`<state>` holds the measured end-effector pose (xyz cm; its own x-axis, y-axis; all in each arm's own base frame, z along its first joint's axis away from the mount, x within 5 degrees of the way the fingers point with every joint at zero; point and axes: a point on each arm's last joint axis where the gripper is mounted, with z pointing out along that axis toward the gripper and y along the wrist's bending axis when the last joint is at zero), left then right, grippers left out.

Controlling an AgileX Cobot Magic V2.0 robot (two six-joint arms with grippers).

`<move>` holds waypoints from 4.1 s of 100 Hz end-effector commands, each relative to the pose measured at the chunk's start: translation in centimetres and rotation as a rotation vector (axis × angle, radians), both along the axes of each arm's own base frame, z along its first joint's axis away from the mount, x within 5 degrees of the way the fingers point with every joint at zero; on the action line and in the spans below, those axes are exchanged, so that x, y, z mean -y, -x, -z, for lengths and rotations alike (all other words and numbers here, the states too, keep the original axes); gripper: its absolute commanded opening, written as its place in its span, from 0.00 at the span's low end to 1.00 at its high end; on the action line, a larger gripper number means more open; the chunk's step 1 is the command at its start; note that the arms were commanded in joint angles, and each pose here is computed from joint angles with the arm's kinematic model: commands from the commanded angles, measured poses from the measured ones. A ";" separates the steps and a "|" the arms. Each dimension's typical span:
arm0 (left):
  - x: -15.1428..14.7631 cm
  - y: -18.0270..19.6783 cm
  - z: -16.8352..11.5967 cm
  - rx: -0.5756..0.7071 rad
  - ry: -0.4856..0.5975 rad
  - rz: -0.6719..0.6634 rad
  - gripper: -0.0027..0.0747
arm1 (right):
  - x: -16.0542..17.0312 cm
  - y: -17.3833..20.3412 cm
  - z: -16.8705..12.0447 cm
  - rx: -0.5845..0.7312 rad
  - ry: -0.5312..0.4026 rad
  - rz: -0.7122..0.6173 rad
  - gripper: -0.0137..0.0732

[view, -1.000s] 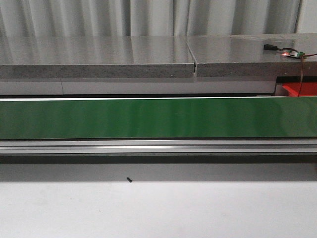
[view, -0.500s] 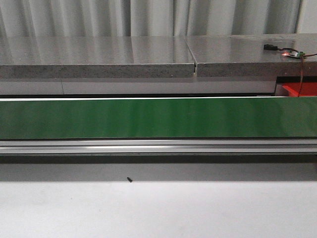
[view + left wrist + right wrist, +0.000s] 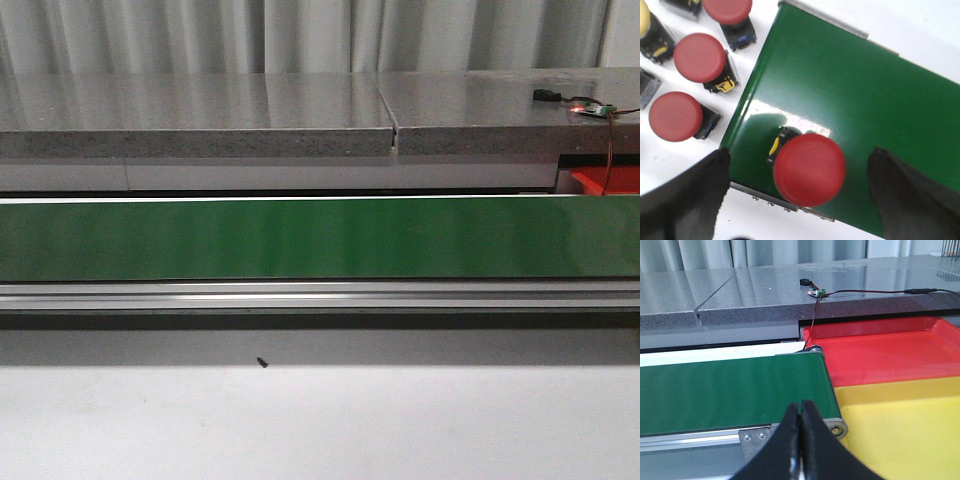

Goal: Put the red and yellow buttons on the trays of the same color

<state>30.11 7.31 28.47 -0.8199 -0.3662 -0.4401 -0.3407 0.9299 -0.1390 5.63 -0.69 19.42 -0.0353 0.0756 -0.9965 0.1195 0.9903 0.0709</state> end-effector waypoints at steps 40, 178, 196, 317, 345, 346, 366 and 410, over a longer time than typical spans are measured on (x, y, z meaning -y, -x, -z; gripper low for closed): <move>-3.8 6.3 -7.6 0.227 -0.072 -0.189 0.75 | -0.1 0.2 -1.3 0.112 0.024 -0.004 0.08; -15.1 3.1 6.0 -0.071 0.052 -0.381 0.74 | -0.1 0.2 -1.3 0.112 0.024 -0.004 0.08; -15.5 2.7 6.5 -0.051 0.046 -0.389 0.48 | -0.1 0.2 -1.3 0.112 0.024 -0.004 0.08; -1.1 -3.3 -1.0 0.061 -0.006 0.094 0.21 | -0.1 0.2 -1.3 0.112 0.024 -0.004 0.08; -0.8 -3.6 0.1 0.000 0.041 0.102 0.62 | -0.1 0.2 -1.3 0.112 0.024 -0.004 0.08; -0.8 -3.6 0.1 0.003 0.043 0.101 0.64 | -0.1 0.2 -1.3 0.112 0.024 -0.004 0.08; 1.9 -2.8 -3.3 0.107 -0.006 0.197 0.77 | -0.1 0.2 -1.3 0.112 0.024 -0.004 0.08; 10.0 6.3 -11.5 0.405 -0.097 0.467 0.01 | -0.1 0.2 -1.3 0.112 0.024 -0.004 0.08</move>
<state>26.13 -1.61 37.67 -0.7400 0.0253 -0.6722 0.1145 0.9894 -0.0888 5.63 -0.69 19.42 -0.0353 0.0756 -0.9965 0.1195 0.9903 0.0709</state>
